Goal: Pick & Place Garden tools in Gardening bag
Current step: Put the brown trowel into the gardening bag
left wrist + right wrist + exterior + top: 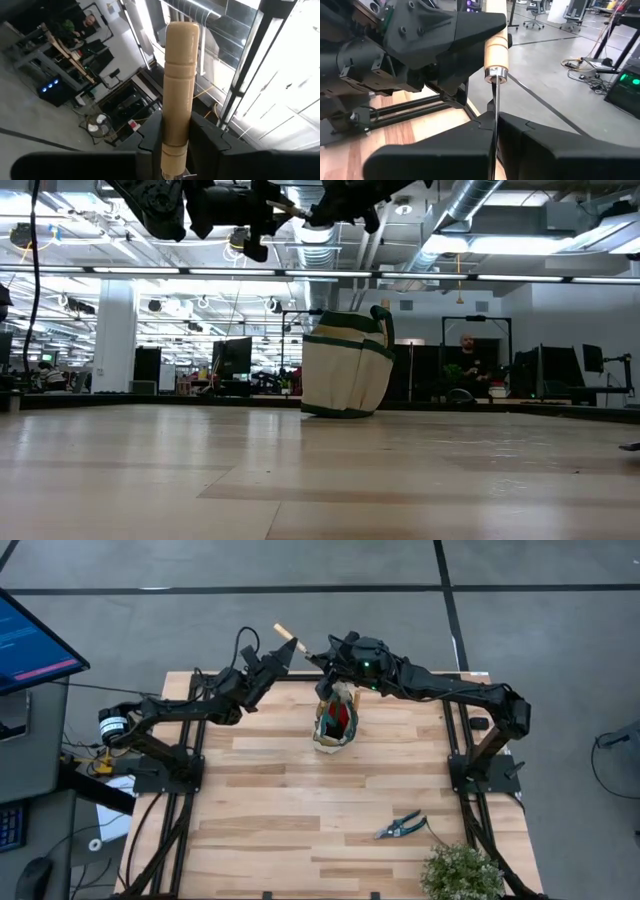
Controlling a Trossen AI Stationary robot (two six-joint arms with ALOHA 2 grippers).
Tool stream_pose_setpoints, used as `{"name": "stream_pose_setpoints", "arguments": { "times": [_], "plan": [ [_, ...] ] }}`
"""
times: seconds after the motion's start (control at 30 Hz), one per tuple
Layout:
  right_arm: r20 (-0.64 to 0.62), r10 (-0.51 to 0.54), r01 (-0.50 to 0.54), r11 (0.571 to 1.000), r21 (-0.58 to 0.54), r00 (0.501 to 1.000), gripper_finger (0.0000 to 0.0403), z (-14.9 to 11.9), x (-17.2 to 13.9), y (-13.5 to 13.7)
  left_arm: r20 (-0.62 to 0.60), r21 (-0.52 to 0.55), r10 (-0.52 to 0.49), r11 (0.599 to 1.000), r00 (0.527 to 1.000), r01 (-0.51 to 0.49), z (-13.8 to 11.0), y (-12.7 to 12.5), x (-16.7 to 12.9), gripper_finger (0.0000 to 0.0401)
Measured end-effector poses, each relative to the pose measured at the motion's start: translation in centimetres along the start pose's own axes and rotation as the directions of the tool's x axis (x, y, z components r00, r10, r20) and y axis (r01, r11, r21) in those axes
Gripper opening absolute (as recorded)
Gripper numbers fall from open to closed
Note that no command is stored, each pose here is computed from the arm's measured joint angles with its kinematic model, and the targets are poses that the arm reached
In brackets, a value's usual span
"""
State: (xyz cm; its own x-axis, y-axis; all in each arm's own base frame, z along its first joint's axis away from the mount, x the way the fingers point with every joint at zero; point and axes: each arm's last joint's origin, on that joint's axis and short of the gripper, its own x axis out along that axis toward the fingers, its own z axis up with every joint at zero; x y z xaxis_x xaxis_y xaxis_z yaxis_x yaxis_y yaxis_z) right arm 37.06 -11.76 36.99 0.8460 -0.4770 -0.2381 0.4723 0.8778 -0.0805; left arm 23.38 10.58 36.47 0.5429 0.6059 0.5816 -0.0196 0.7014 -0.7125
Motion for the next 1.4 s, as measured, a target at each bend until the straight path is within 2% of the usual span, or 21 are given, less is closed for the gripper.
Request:
{"name": "stream_pose_setpoints", "arguments": {
  "times": [0.17,0.37,0.53,0.63,0.8,0.9,1.0,1.13,1.27,1.4],
  "plan": [
    [-0.02,-0.02,0.019,1.0,-0.017,1.0,0.0001,0.5,-1.3,-0.2,-0.057,-0.004,-0.059,0.998,0.997,0.058,-0.1,-0.1,0.0,0.0108],
    [-0.061,-0.075,0.072,0.996,-0.053,0.995,0.0,1.5,-4.5,-1.1,-0.142,-0.008,-0.123,0.992,0.982,0.123,-0.4,-0.3,0.0,0.0163],
    [-0.178,-0.148,0.132,0.987,-0.097,0.973,0.0,1.4,-7.7,-2.1,-0.211,-0.016,-0.173,0.985,0.962,0.174,-0.6,-0.4,-0.1,0.0198],
    [-0.297,-0.146,0.121,0.988,-0.1,0.944,0.0,0.9,-10.2,-2.3,-0.318,-0.014,-0.186,0.981,0.93,0.192,-1.0,-0.1,-0.2,0.0205],
    [-0.56,-0.126,0.086,0.992,-0.097,0.819,0.0,-1.4,-13.9,-1.3,-0.459,0.011,-0.14,0.986,0.877,0.164,-1.0,0.5,-0.5,0.0199],
    [-0.674,-0.077,0.004,0.994,-0.109,0.734,0.0,-2.5,-15.7,0.2,-0.477,0.041,-0.12,0.987,0.871,0.158,-0.9,0.8,-0.5,0.019],
    [-0.767,-0.025,-0.096,0.989,-0.113,0.641,0.0,-3.4,-17.4,1.9,-0.477,0.046,-0.116,0.987,0.871,0.156,-0.8,1.0,-0.4,0.0181],
    [-0.834,-0.008,-0.189,0.973,-0.134,0.552,0.0,-4.3,-19.2,3.9,-0.476,0.047,-0.114,0.987,0.872,0.155,-0.7,1.1,-0.4,0.0171],
    [-0.885,-0.068,-0.276,0.937,-0.215,0.46,0.0,-5.6,-18.5,5.7,-0.482,0.049,-0.108,0.988,0.869,0.15,-0.8,1.1,-0.4,0.0163],
    [-0.903,-0.153,-0.386,0.866,-0.318,0.401,0.0,-7.1,-15.9,6.9,-0.483,0.05,-0.105,0.988,0.869,0.147,-0.8,1.1,-0.4,0.0156]
  ]
}}
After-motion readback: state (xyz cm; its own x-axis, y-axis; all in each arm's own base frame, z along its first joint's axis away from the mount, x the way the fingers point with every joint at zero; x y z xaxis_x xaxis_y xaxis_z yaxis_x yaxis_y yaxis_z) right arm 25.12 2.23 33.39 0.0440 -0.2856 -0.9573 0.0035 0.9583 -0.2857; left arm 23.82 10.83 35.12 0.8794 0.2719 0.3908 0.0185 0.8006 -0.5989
